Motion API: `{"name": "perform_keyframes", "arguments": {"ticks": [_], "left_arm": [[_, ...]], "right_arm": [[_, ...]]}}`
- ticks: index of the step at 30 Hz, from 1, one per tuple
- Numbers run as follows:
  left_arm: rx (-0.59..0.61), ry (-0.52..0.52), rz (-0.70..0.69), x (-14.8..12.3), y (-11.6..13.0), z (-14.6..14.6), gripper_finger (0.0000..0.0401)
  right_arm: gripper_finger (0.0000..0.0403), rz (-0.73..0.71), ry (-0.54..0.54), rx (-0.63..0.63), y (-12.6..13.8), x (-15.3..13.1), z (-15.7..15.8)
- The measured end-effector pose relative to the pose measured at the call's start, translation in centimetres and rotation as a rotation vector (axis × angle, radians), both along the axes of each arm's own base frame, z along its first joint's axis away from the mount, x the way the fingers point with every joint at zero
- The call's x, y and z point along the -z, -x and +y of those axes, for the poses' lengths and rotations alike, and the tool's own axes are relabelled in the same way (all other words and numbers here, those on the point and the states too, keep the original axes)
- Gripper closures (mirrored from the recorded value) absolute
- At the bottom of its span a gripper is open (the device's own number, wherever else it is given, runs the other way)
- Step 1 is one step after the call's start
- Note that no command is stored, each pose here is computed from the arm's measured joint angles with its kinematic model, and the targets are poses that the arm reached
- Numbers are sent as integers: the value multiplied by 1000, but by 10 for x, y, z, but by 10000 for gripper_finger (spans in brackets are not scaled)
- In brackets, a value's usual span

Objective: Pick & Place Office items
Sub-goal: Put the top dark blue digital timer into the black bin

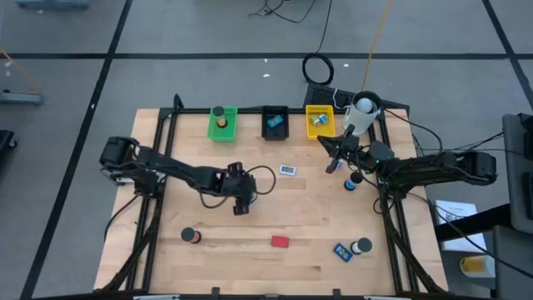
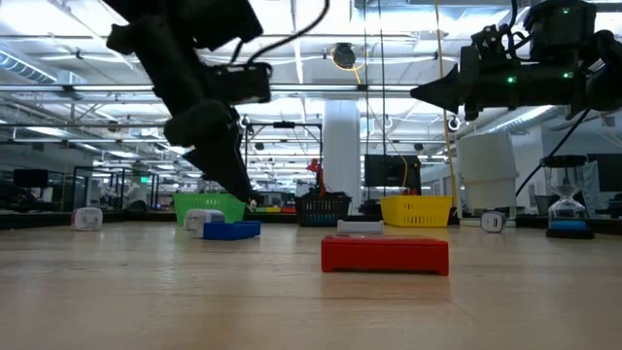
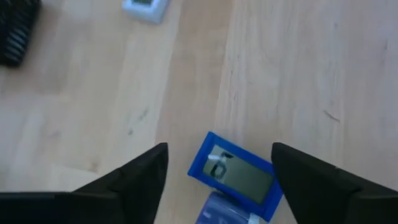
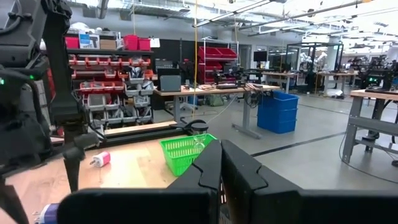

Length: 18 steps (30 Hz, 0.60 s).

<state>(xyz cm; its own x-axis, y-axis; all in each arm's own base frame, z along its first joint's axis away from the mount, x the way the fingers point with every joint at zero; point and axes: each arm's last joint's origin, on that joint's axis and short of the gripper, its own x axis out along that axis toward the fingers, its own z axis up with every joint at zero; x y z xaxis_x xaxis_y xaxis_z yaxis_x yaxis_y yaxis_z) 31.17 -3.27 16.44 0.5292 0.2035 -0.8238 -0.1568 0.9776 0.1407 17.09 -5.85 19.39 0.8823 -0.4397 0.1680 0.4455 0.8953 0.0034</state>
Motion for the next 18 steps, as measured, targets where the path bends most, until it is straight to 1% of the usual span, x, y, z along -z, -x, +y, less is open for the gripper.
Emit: {"name": "perform_keyframes", "arguments": {"ticks": [4, 8, 14, 18], "left_arm": [[-57, 93, 19, 4, -10, 3, 76], [-81, 176, 38, 6, -18, 8, 77], [-102, 177, 109, 10, -19, 11, 99], [-113, 182, 115, 10, -19, 10, 106]], "right_arm": [[402, -6, -7, -1, 0, 0, 0], [402, -8, -6, -1, 0, 0, 0], [402, -9, -5, -2, 0, -1, 0], [402, -9, -5, -1, 0, -1, 0]]}}
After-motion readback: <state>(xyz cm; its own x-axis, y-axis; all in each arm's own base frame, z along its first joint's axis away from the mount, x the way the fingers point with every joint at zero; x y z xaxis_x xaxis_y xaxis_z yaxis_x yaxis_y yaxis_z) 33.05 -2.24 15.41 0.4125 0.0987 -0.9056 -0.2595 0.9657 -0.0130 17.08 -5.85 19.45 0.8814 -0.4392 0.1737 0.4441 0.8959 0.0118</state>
